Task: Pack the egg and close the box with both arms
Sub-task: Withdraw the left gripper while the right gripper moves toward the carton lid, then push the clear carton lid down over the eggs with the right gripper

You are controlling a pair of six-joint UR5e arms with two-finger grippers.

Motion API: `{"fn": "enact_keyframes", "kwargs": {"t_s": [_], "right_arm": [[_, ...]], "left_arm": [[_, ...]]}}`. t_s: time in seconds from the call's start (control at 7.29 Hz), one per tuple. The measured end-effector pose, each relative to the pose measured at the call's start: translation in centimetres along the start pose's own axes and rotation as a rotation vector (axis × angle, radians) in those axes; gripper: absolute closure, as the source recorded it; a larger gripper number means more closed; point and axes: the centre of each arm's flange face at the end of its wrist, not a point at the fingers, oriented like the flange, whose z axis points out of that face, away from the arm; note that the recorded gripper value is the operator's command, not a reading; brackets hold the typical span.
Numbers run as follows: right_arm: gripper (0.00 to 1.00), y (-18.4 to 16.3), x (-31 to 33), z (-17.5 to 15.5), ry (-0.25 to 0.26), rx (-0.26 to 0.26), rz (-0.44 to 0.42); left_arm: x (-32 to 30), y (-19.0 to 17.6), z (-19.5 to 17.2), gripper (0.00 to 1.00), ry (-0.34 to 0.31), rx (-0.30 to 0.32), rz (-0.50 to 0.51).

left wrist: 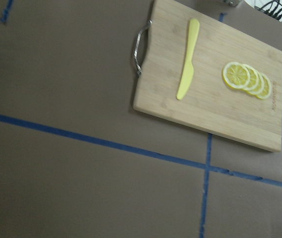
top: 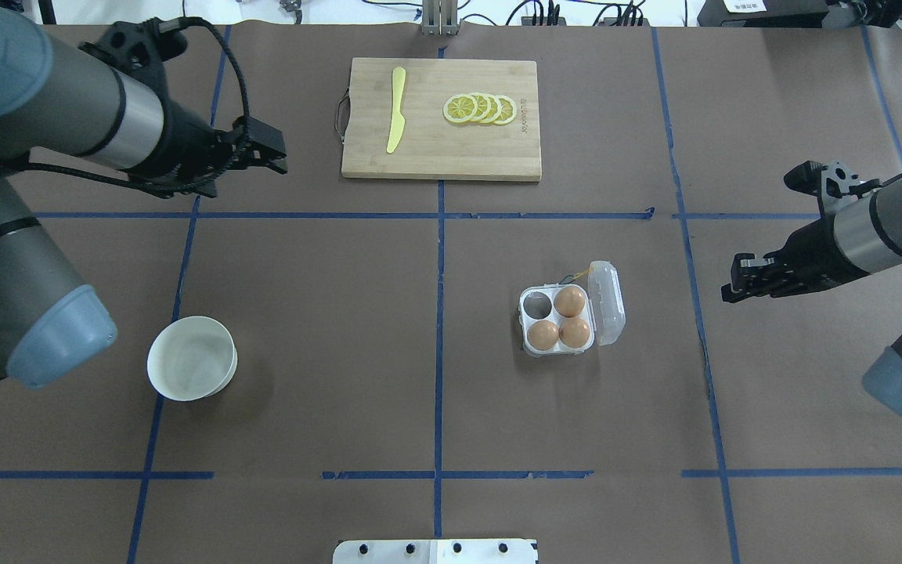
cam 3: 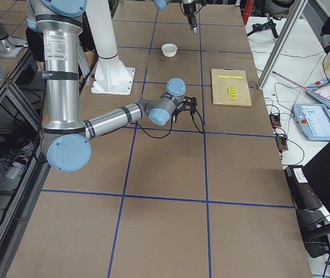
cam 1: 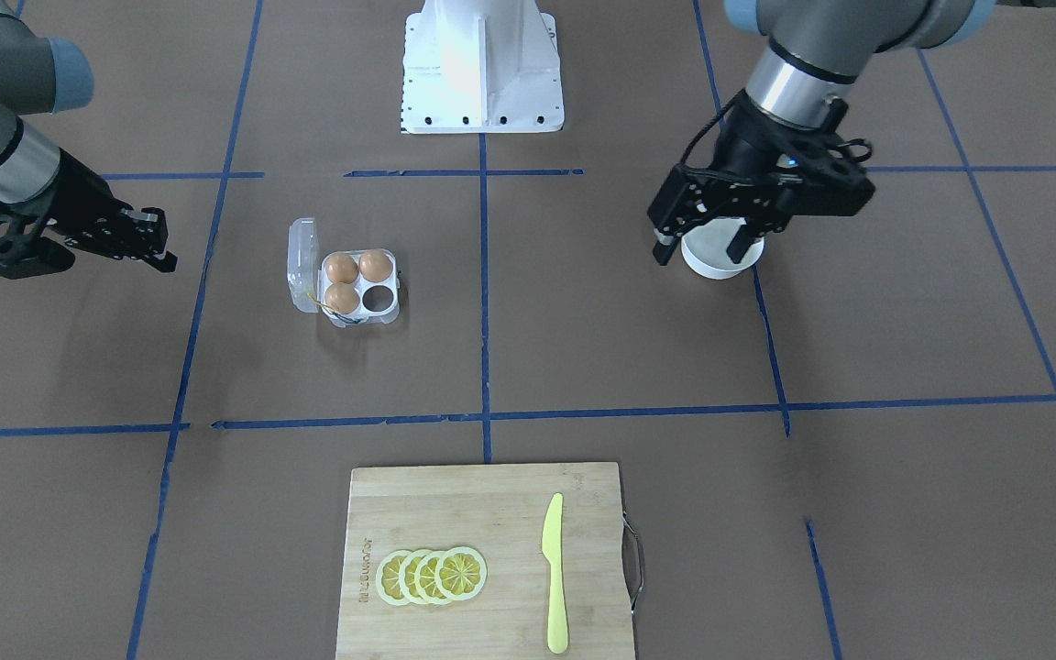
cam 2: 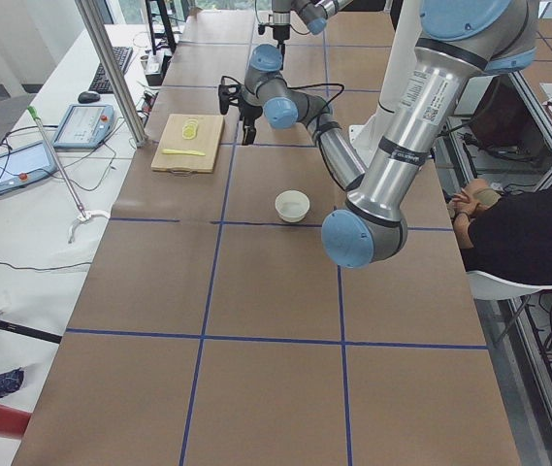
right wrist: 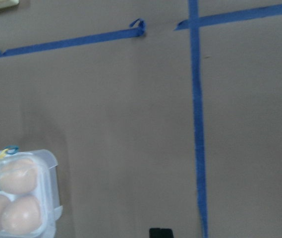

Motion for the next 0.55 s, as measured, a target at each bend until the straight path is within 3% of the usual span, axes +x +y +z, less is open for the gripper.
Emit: {"fn": "enact_keyframes", "kwargs": {"t_s": [0.27,0.55], "right_arm": [[1.0,0.6,-5.5,2.4,-0.041,-0.014,-0.066],[1.0,1.5,-12.3,5.4,-0.078,-0.011,-0.083]], "left_arm": [[-5.4,-2.2,-0.9,0.0,-0.061,0.024,0.079],[-10.1,-2.3,-0.3,0.0,-0.103,0.004,0.194]]}}
